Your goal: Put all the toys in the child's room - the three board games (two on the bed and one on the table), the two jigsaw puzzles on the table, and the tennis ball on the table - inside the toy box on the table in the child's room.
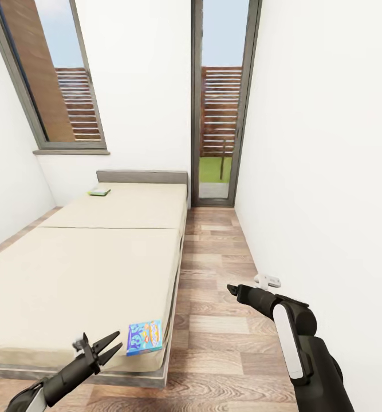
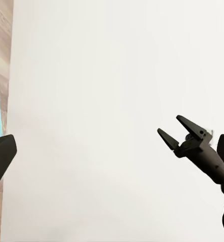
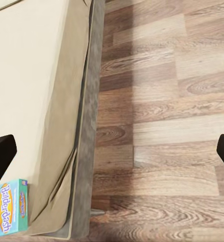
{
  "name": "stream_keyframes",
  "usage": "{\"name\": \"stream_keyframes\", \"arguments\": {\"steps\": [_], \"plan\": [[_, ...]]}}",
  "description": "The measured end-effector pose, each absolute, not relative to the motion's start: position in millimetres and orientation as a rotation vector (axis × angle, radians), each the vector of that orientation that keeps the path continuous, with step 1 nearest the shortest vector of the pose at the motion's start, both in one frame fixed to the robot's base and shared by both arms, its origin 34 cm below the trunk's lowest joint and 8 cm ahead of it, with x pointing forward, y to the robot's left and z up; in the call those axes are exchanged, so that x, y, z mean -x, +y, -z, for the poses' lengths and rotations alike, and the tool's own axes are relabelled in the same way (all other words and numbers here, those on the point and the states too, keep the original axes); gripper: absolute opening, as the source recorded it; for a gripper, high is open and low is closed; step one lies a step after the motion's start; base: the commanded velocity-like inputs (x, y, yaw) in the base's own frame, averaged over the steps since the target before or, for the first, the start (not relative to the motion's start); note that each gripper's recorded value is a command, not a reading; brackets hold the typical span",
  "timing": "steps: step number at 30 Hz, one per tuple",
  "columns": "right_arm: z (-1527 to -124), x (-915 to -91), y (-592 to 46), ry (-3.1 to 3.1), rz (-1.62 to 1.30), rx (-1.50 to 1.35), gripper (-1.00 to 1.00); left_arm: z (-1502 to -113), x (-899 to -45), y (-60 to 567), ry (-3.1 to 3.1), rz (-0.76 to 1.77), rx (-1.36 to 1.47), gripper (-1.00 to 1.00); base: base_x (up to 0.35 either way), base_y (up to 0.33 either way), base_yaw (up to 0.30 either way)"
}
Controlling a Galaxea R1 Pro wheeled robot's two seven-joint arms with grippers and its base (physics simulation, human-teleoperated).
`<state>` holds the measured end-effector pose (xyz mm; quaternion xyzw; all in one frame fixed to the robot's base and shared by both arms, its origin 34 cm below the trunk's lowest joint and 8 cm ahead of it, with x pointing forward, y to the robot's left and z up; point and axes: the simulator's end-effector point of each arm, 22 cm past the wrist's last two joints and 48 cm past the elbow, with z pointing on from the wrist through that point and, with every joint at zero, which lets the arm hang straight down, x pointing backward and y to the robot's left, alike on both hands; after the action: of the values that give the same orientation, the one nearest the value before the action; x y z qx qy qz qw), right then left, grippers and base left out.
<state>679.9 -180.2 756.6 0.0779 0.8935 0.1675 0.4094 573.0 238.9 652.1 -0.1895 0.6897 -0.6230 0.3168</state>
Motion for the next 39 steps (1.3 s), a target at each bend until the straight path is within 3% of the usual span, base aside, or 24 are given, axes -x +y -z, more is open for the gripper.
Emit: {"name": "stream_keyframes", "arguments": {"steps": [39], "plan": [[-754.9, -680.3, -196.2, 2.247, -0.411, -0.243, 1.00, -637.8, -556.4, 231.4, 1.818, 1.636, 0.527, 1.00, 0.000, 0.000, 0.000]]}}
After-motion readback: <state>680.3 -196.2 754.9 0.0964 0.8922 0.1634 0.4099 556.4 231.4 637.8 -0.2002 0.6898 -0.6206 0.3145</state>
